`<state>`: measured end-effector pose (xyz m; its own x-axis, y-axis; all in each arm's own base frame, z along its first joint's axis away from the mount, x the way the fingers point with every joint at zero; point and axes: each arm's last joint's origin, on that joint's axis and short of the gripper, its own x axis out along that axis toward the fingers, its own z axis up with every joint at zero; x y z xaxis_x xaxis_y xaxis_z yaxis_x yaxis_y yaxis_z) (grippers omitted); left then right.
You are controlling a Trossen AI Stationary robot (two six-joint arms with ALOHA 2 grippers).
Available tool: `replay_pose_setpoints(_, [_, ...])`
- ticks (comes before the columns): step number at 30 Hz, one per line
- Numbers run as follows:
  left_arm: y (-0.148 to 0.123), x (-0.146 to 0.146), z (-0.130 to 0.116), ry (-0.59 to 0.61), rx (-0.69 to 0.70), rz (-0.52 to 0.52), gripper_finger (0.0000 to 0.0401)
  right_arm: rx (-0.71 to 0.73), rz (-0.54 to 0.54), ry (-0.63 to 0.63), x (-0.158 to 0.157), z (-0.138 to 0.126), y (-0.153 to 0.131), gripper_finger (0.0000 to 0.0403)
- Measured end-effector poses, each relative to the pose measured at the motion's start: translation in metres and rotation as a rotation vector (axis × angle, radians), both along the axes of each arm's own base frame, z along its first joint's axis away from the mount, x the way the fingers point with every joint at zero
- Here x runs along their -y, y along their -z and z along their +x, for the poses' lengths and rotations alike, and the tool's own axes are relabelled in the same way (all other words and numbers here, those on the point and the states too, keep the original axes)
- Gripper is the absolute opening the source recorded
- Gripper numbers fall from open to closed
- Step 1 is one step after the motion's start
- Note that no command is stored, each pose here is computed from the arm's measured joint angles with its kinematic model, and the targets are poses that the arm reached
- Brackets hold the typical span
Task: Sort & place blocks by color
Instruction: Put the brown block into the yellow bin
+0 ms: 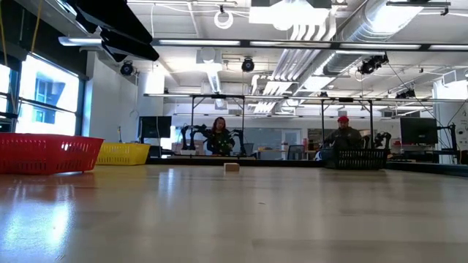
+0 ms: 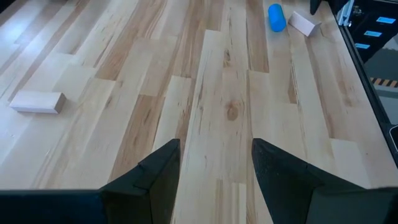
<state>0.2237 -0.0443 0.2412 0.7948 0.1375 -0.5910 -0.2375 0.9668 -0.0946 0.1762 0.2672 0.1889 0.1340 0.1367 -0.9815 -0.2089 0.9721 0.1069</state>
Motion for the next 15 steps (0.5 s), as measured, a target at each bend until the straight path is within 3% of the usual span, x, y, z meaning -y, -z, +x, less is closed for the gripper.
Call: replay_pose_setpoints(15, [0.000,0.000,0.000,0.000,0.000,0.000,0.0184,-0.089,-0.082,-0.056,-0.007,0.004,0.036,0.0201])
